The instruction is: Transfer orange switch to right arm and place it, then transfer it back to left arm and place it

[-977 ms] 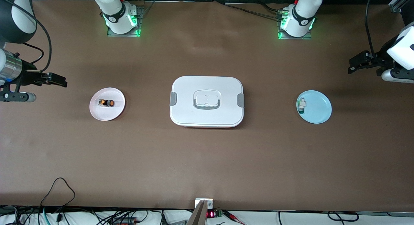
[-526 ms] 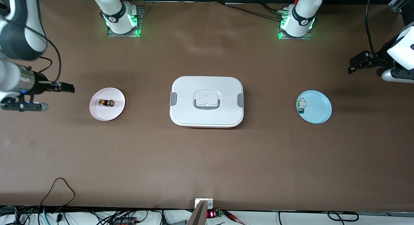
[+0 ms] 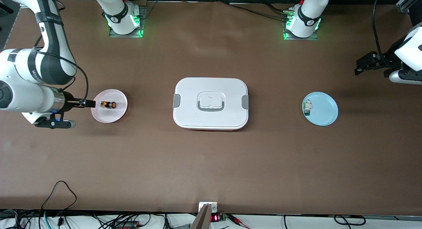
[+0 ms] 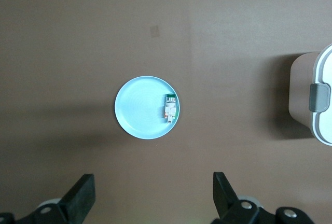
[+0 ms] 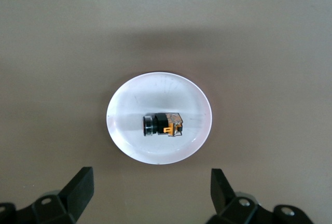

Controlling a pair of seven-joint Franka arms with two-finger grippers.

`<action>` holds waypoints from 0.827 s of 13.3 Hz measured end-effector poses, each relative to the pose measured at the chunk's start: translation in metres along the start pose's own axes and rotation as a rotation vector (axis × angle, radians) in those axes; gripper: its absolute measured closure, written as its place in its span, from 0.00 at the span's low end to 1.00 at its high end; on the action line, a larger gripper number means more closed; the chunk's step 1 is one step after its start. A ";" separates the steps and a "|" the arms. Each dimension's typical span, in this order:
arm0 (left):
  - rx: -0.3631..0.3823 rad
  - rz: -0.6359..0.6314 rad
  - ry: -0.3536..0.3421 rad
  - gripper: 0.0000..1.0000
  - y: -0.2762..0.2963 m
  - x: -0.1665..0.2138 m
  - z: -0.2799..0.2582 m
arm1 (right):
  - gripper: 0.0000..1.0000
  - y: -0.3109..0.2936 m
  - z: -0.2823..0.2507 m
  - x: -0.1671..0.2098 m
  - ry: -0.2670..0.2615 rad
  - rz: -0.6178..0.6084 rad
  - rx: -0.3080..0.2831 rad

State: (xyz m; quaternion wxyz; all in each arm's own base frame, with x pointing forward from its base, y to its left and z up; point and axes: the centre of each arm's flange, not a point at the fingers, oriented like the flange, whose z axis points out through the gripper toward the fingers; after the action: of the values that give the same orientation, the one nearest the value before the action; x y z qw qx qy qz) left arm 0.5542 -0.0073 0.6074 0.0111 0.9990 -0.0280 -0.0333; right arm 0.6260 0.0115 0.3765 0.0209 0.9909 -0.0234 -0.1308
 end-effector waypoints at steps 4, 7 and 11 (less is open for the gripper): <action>0.000 0.000 0.000 0.00 0.000 0.000 0.000 | 0.00 0.001 0.029 0.011 -0.011 0.004 0.000; 0.000 0.000 0.000 0.00 0.000 0.000 0.000 | 0.00 -0.002 0.064 0.013 -0.017 -0.001 0.000; 0.000 0.000 0.000 0.00 0.000 0.000 0.000 | 0.00 -0.003 0.097 0.010 0.024 -0.004 0.004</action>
State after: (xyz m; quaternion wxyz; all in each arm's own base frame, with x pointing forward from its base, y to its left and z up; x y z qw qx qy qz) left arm 0.5542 -0.0071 0.6074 0.0111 0.9990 -0.0278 -0.0333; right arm 0.6102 0.0109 0.2798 0.0189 0.9925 -0.0215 -0.1189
